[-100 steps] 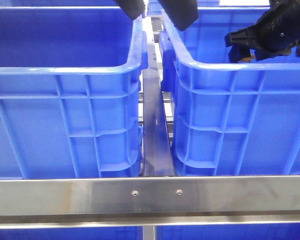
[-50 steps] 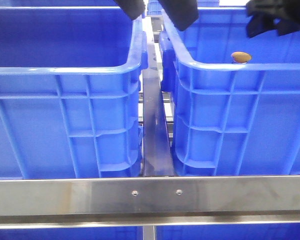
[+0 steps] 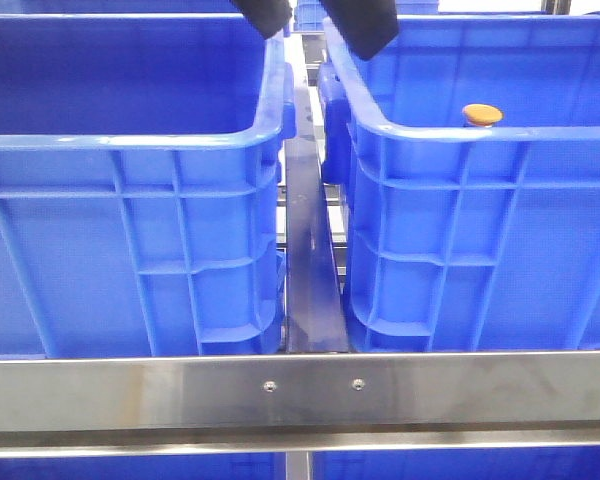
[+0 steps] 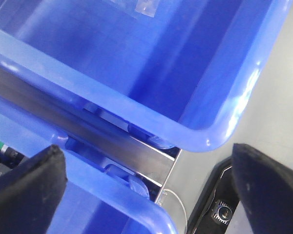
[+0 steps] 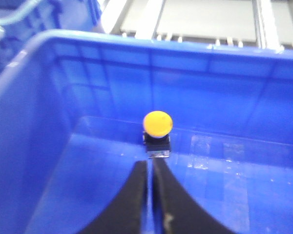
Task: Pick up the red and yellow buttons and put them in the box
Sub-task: 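Reach the left gripper into the button crate and grasp a red-capped button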
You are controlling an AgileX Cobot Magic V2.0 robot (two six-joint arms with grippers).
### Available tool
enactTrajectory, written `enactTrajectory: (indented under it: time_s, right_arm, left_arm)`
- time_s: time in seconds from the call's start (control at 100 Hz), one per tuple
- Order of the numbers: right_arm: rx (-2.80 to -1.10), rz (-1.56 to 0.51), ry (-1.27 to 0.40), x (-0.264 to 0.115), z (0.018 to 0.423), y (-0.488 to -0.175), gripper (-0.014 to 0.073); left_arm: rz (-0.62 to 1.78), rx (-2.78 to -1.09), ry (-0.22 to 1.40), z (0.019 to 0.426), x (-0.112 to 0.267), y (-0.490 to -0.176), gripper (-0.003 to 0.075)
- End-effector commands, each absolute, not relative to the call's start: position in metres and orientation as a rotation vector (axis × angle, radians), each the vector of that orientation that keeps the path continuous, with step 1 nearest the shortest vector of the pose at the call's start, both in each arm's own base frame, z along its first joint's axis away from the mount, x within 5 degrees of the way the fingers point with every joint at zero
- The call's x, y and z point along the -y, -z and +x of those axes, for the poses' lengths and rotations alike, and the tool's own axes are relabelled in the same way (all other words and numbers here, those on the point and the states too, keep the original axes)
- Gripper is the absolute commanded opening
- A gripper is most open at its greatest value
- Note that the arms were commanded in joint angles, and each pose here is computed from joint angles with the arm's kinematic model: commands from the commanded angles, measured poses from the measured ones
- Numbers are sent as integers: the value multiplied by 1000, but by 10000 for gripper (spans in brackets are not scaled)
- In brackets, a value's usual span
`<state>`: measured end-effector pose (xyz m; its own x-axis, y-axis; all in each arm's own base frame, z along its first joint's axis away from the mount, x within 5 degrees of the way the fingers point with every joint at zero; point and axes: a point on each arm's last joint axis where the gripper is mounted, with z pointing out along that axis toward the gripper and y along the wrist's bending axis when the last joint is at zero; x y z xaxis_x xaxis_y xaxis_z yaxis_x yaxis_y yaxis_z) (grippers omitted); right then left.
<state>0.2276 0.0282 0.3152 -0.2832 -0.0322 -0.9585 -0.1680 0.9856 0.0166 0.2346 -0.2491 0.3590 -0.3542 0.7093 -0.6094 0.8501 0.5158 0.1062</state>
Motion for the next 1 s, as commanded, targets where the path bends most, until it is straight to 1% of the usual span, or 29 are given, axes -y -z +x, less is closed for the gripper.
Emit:
enactTrajectory:
  time_s: [0.0, 0.19, 0.37, 0.55, 0.71, 0.85, 0.99]
  right_arm:
    - [-1779, -153, -137, -27, 208, -330, -55]
    - [-1742, -177, -164, -28, 185, -330, -62]
    - [-1743, -178, -165, -28, 183, -329, -62]
    - [-1743, -177, -165, -28, 183, -329, -62]
    - [-1743, -177, -165, -28, 183, -329, -62]
    - [-1743, -177, -165, -28, 183, -329, -62]
    - [-1743, -177, -165, -28, 183, -329, -62]
  left_arm:
    - [1209, -2036, 336, 228, 246, -388, 640]
    - [1111, -2057, 346, 231, 232, -398, 640]
    - [825, -2166, 357, 251, 196, -407, 640]
    - [562, -2338, 322, 273, 156, -400, 640]
    - [363, -2425, 296, 285, 127, -390, 640]
    - [283, -2448, 280, 291, 114, -383, 640]
    - [273, -2475, 266, 298, 113, -375, 640]
